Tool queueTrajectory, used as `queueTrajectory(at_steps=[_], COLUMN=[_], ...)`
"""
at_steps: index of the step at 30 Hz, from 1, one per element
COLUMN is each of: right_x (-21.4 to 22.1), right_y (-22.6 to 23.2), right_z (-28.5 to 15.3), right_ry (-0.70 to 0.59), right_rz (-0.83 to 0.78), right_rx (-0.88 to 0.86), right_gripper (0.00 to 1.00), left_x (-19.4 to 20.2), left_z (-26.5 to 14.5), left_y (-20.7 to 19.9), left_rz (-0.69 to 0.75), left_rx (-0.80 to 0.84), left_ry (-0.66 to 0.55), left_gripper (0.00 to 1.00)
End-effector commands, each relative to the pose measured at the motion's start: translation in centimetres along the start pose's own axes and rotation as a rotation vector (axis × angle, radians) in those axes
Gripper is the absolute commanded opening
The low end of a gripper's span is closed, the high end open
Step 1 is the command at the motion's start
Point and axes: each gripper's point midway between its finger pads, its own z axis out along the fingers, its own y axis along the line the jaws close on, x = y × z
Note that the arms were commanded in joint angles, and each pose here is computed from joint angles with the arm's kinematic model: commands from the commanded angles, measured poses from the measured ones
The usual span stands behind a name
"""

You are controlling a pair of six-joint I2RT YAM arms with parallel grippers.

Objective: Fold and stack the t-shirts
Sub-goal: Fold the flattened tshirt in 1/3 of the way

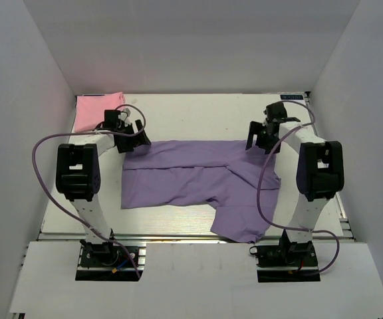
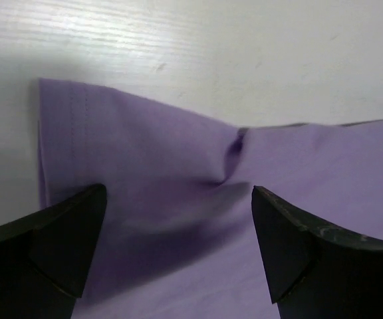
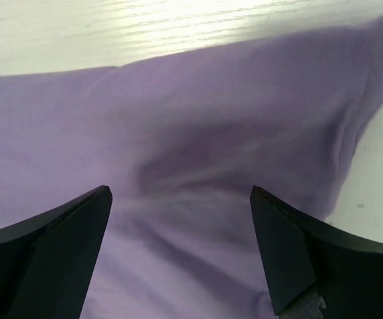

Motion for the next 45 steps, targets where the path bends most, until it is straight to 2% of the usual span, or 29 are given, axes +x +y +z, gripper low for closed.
queueTrajectory(at_steps=[1, 4, 10, 12, 13, 15, 16, 17, 18, 20, 24, 25, 26, 27, 28, 30, 31, 33, 34, 36, 37, 38, 39, 40, 41, 42, 44, 45], right_x=[-2.3, -1.8, -2.6, -2.8, -4.2, -4.5, -6.6, -7.2, -7.0, -9.8, -13.9, -15.4, -15.5, -16.9, -17.3, -16.2, -17.3, -14.9, -12.9, -11.9, -7.4, -7.5, -6.3, -2.2, -1.8, 0.9, 4.9, 6.2], right_y=[-0.6, -1.3, -3.9, -4.6, -3.9, -5.7, -5.5, -5.5, -6.1, -6.2, -4.7, -4.1, -3.8, -3.1, -2.8, -2.9, -1.7, -1.7, -0.2, 1.4, 0.7, 1.3, 2.0, 1.0, 1.8, 1.7, 1.8, 2.3], right_z=[1.2, 3.5, 5.8, 7.0, 6.9, 8.2, 7.8, 8.0, 9.1, 9.1, 6.6, 4.4, 4.0, 1.0, 0.0, -0.4, -4.0, -5.1, -5.8, -7.9, -5.8, -8.7, -8.9, -7.2, -9.4, -8.6, -9.1, -9.1], right_ry=[-0.046, 0.009, 0.048, 0.074, 0.052, 0.071, 0.028, 0.017, 0.033, -0.016, -0.119, -0.172, -0.186, -0.249, -0.271, -0.272, -0.341, -0.315, -0.287, -0.324, -0.225, -0.292, -0.28, -0.19, -0.232, -0.174, -0.108, -0.079], right_rz=[0.012, 0.039, 0.148, 0.177, 0.17, 0.207, 0.2, 0.175, 0.177, 0.146, 0.028, -0.01, -0.03, -0.068, -0.091, -0.11, -0.121, -0.085, -0.08, -0.064, -0.03, -0.022, -0.024, 0.011, -0.001, -0.005, -0.015, -0.026], right_rx=[0.031, 0.046, 0.079, 0.062, 0.031, 0.021, 0.004, -0.003, -0.002, -0.024, -0.067, -0.071, -0.067, -0.071, -0.067, -0.034, -0.039, -0.021, -0.038, -0.063, -0.049, -0.06, -0.065, -0.032, -0.046, -0.026, -0.023, -0.028], right_gripper=[0.9, 0.9, 0.9, 0.9, 0.9, 0.9, 0.9, 0.9, 0.9, 0.9, 0.9, 0.9, 0.9, 0.9, 0.9, 0.9, 0.9, 0.9, 0.9, 0.9, 0.9, 0.9, 0.9, 0.9, 0.9, 0.9, 0.9, 0.9], left_x=[-2.1, -1.5, -0.9, -2.0, -2.3, -3.5, -3.5, -5.3, -4.9, -6.7, -10.2, -11.0, -12.7, -13.3, -14.0, -16.0, -15.5, -15.6, -15.1, -14.2, -11.3, -11.2, -10.0, -6.9, -5.8, -3.9, -2.6, -0.6], left_z=[0.7, 2.7, 6.2, 6.6, 6.9, 7.6, 7.7, 7.8, 8.6, 8.8, 8.1, 7.6, 6.2, 5.4, 4.5, 1.1, 0.4, -1.8, -3.8, -5.9, -5.8, -8.4, -9.1, -8.6, -9.1, -9.8, -9.9, -9.5], left_y=[-2.4, -0.3, 1.9, 2.0, 2.0, 2.5, 2.7, 2.1, 2.5, 1.3, -0.6, -1.0, -2.4, -2.9, -3.4, -4.4, -4.2, -3.3, -3.6, -2.5, -1.2, -1.8, -1.4, -0.8, -0.4, -0.5, -1.5, -1.7], left_rz=[0.058, 0.03, -0.007, -0.012, -0.011, -0.025, -0.028, -0.018, -0.024, -0.015, 0.039, 0.054, 0.093, 0.108, 0.115, 0.158, 0.164, 0.165, 0.169, 0.16, 0.134, 0.133, 0.114, 0.076, 0.051, -0.001, 0.008, 0.003], left_rx=[0.104, 0.009, -0.072, -0.093, -0.091, -0.102, -0.115, -0.103, -0.11, -0.065, -0.006, 0.001, 0.019, 0.024, 0.031, 0.016, 0.0, -0.079, -0.104, -0.179, -0.216, -0.23, -0.242, -0.248, -0.26, -0.255, -0.225, -0.254], left_ry=[-0.039, 0.017, 0.103, 0.084, 0.08, 0.065, 0.076, 0.04, 0.059, 0.035, -0.036, -0.057, -0.1, -0.118, -0.14, -0.212, -0.21, -0.233, -0.245, -0.256, -0.201, -0.245, -0.239, -0.193, -0.191, -0.181, -0.174, -0.138], left_gripper=[1.0, 1.0, 1.0, 1.0, 1.0, 1.0, 1.0, 1.0, 1.0, 1.0, 1.0, 1.0, 1.0, 1.0, 1.0, 1.0, 1.0, 1.0, 1.0, 1.0, 1.0, 1.0, 1.0, 1.0, 1.0, 1.0, 1.0, 1.0])
